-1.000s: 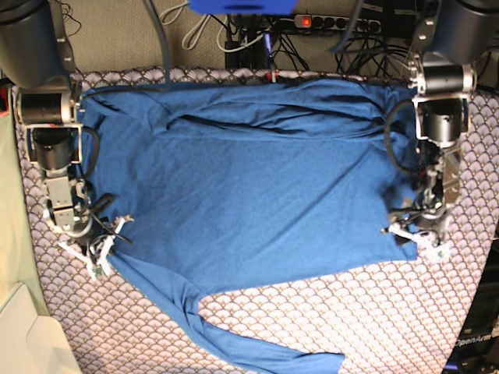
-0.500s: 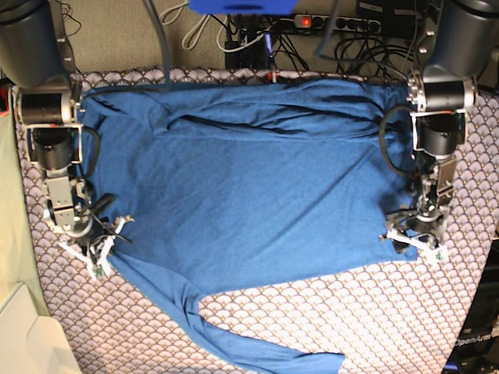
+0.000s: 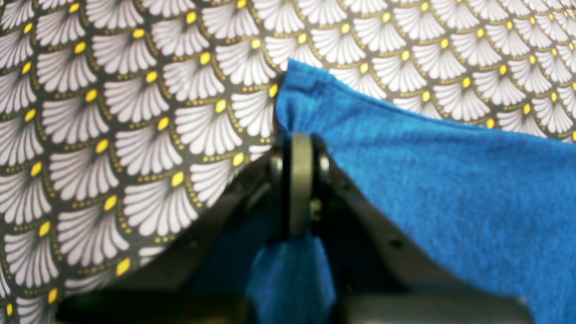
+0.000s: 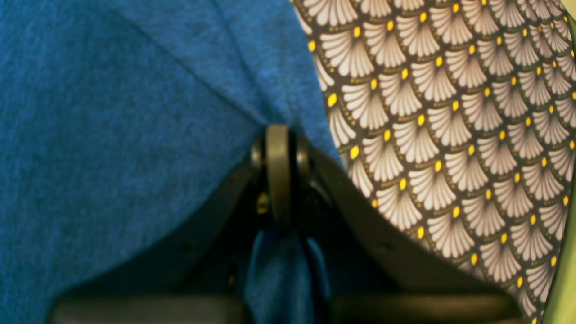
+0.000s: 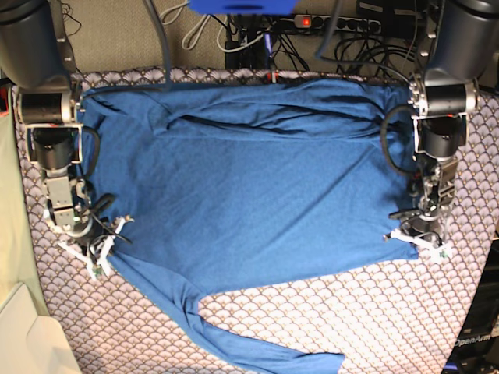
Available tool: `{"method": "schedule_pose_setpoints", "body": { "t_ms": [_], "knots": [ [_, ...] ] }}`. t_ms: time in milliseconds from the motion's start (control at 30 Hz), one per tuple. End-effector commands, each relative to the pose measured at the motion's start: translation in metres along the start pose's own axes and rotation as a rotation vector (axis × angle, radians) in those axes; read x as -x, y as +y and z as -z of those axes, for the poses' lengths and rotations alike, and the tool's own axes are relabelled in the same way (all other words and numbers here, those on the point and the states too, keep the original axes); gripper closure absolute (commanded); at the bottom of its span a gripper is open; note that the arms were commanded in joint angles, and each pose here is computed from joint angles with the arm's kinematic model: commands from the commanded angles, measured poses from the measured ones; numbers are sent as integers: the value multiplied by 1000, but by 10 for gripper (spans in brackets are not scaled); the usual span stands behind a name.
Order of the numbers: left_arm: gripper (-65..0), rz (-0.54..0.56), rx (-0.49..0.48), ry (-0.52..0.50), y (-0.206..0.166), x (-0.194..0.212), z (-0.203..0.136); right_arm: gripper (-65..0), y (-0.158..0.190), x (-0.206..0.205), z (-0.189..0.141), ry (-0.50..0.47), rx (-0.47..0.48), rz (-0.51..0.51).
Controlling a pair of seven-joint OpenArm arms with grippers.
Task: Fold the T-shirt properly
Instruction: 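Grasp the side edges of the shirt body with both grippers, then lift the held side edges and fold the hem half toward the collar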
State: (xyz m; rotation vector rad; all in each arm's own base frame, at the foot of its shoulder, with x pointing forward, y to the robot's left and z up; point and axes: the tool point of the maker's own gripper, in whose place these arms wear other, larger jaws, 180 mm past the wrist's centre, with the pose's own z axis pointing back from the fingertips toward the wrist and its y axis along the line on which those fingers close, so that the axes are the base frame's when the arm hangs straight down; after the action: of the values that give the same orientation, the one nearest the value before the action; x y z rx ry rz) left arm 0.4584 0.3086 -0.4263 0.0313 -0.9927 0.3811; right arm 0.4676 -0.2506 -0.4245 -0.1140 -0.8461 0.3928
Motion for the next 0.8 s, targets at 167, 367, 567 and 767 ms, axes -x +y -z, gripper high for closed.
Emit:
{"method": "schedule_pose_setpoints", "body": {
  "t_ms": [167,367,567,767],
  "knots": [
    [-6,-5,11,19,-4,-4,1,0,-20,-33,-12,-86,43,19],
    [-6,-1,22,7,-6,-11,0,0,-28,-47,-30,-117,48,26],
    [-6,60,92,4,-30,-36,-18,0,-27,-49,-47,-143,74,-9],
    [-6,111,135,-20,-44,-48,-38,0,-27,-41,-61,-166,96,-19]
  ]
}}
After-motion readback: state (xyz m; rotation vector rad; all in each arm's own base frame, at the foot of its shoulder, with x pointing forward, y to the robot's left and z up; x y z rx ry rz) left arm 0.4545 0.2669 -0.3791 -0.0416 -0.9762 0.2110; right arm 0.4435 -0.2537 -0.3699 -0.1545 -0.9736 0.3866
